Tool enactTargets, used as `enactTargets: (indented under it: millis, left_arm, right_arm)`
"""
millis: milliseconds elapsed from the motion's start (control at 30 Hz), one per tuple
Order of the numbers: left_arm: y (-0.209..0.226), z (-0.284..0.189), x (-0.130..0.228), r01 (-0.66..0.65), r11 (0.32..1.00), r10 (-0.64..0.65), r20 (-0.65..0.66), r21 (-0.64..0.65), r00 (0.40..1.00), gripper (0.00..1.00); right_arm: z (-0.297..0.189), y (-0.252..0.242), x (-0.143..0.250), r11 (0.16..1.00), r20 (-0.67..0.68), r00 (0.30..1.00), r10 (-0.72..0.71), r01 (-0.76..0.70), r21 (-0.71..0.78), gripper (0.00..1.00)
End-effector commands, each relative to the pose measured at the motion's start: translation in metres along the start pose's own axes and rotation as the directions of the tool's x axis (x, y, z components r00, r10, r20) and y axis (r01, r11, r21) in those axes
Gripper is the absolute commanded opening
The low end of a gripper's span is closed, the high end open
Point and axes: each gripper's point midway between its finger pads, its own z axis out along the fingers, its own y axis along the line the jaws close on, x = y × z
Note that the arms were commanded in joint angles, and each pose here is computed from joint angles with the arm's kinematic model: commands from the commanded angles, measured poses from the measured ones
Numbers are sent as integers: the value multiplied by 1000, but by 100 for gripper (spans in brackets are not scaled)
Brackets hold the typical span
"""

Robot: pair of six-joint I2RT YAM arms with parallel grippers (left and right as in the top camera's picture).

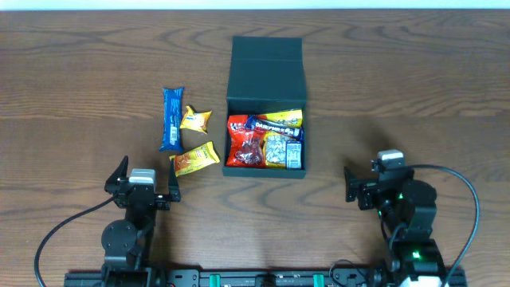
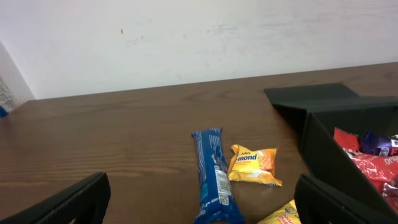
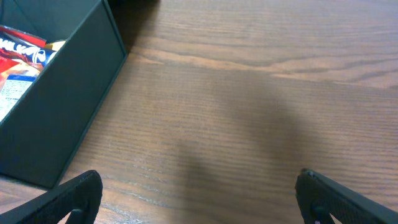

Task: Pack container

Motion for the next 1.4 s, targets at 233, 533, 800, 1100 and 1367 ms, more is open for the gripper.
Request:
enactTargets:
  millis: [233, 533, 800, 1100, 1367]
  left_arm:
    - [2, 1, 19, 3, 1000, -4, -60, -17, 998, 95]
    - [2, 1, 19, 3, 1000, -4, -59, -17, 998, 95]
    - [2, 1, 19, 3, 1000, -4, -60, -17, 998, 95]
    - [2, 1, 19, 3, 1000, -4, -60, -17, 998, 95]
    - [2, 1, -2, 209, 978, -209, 29, -4, 978, 95]
  right_arm:
    - [9, -1, 30, 1000, 23, 1000, 5, -5, 10, 99]
    - [9, -1, 29, 1000, 27, 1000, 4, -4, 10, 99]
    - [9, -1, 29, 1000, 27, 1000, 4, -4, 10, 99]
    - [9, -2, 29, 1000, 27, 1000, 4, -5, 11, 99]
    - [9, -1, 29, 1000, 27, 1000, 4, -4, 10, 99]
